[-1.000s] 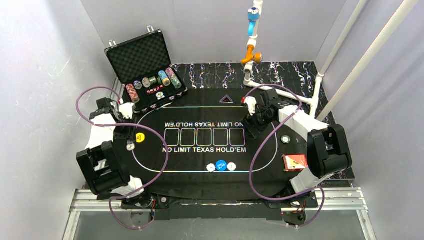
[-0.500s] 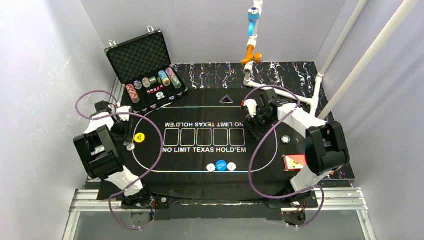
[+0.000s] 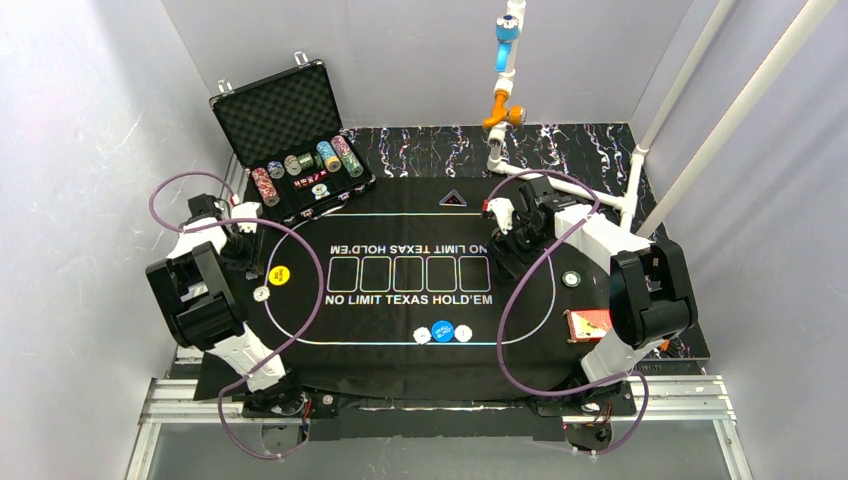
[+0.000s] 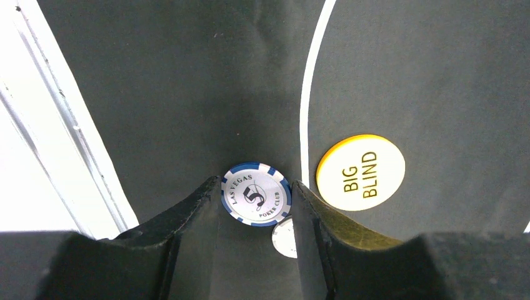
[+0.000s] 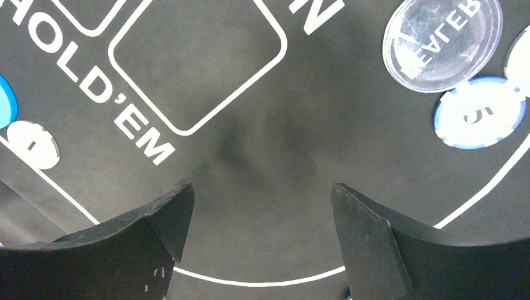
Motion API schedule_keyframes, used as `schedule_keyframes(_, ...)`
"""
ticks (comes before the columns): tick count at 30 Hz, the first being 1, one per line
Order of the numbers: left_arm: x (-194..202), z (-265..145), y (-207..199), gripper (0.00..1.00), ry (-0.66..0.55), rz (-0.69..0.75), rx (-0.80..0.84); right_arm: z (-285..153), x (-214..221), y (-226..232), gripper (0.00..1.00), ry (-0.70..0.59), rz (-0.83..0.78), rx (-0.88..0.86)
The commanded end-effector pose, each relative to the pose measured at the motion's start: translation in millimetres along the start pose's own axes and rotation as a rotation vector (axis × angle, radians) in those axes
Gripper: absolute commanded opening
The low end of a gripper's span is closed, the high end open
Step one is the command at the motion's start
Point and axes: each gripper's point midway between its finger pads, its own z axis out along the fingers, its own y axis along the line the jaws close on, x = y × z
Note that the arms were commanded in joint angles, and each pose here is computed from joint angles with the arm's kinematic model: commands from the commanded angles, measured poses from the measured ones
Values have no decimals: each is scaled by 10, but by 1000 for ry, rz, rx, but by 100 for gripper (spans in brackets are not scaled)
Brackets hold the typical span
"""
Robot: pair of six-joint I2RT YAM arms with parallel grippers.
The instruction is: Distribute texas hold em gaming equipment
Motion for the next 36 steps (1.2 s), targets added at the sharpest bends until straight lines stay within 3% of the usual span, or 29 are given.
schedule_keyframes(1, -71, 1, -79, 34, -14, 32, 36, -60, -135, -52, 89, -22, -15, 9)
schedule_keyframes(6, -48, 19, -195, 43, -8, 58, 70, -78, -150, -52, 90, -27, -19, 10)
schedule_keyframes(10, -75, -101, -277, 66, -29, 70, 90, -146, -204, -75, 92, -41, -31, 30)
schedule_keyframes(12, -137, -221, -307, 85, -62, 76, 90, -186, -243, -89, 93, -49, -38, 40)
schedule_keyframes(14, -218, -380, -320, 98, -107, 83, 76, -247, -301, -117, 94, -62, -47, 59)
schedule_keyframes(22, -655, -1357, -539, 98, -439, 121, 2, -708, -802, -271, 98, -232, -110, 196)
schedule_keyframes(24, -742, -1544, -613, 98, -547, 72, -10, -832, -940, -364, 98, -294, -77, 269)
schedule_keyframes(27, -812, -1719, -809, 98, -695, 116, 24, -962, -1029, -559, 98, -339, 8, 389)
schedule_keyframes(30, -808, -1855, -1040, 98, -724, 81, 130, -931, -977, -699, 98, -276, 42, 426)
schedule_keyframes(36, -848, -2013, -1272, 98, -729, -2, 271, -783, -782, -897, 98, -149, 165, 332)
